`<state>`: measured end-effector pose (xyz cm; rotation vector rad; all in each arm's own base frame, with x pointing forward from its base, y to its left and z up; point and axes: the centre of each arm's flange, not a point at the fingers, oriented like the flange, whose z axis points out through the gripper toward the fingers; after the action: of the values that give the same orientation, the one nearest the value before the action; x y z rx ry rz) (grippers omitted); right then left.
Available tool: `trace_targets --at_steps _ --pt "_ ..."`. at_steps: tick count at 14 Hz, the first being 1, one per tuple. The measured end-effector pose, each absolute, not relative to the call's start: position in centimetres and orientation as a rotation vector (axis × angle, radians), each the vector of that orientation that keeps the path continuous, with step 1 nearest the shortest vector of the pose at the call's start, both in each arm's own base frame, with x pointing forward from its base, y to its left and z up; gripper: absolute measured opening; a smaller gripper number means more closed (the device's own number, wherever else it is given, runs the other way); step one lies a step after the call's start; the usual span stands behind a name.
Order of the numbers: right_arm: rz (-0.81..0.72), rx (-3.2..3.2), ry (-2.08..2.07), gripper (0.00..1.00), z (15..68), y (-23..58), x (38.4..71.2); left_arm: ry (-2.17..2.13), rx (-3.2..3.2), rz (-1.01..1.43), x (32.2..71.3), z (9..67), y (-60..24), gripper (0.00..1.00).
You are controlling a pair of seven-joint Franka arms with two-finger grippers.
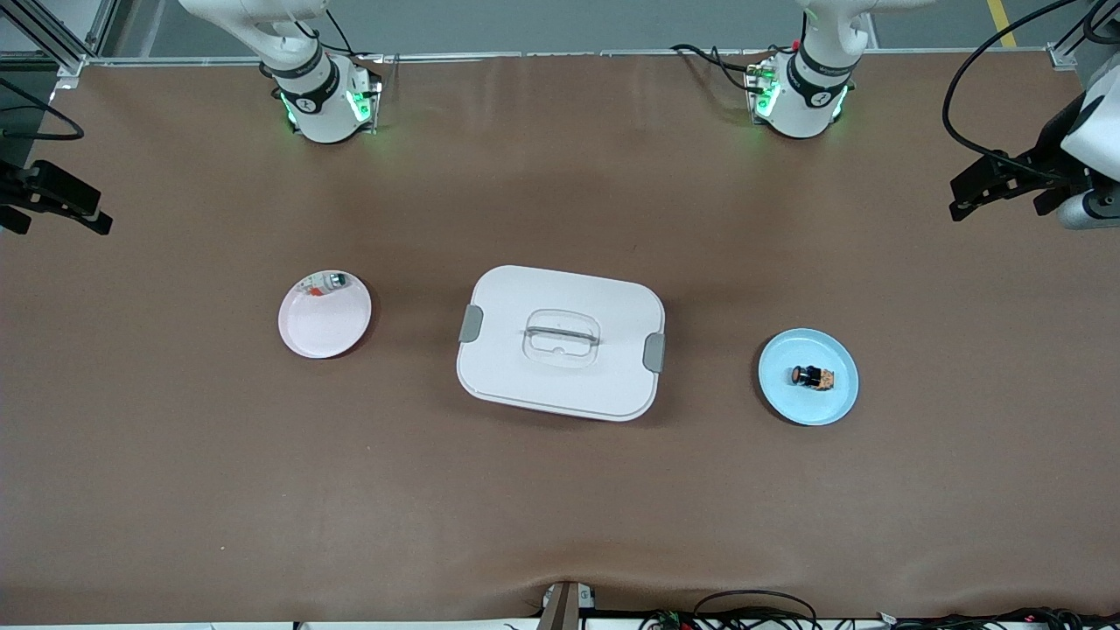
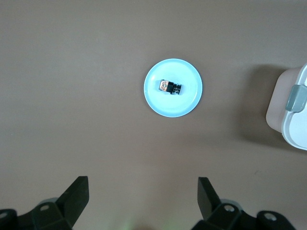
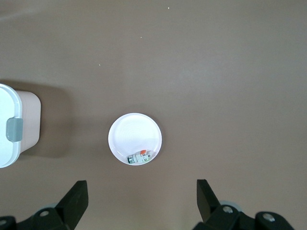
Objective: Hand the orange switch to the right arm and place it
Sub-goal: 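Move the left gripper over the orange switch on the blue plate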
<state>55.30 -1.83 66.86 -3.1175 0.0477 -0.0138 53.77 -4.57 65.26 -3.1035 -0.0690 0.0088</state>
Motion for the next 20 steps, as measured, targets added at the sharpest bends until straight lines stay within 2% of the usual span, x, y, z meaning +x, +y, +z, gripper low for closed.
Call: trace_targets --at_steps 9,16,20 --pt "-0.013 -3.117 0.049 1.0 66.8 -1.9 55.3 -0.017 -3.104 0.052 54.4 64.0 -4.2 1.0" --pt "-0.012 -3.117 0.046 1.0 66.8 -1.7 55.3 0.048 -3.11 0.091 57.8 58.3 -3.5 1.0" --pt "-0.011 -3.116 0.046 1.0 66.8 -1.7 55.3 0.071 -3.112 0.067 58.4 53.8 -4.2 1.0"
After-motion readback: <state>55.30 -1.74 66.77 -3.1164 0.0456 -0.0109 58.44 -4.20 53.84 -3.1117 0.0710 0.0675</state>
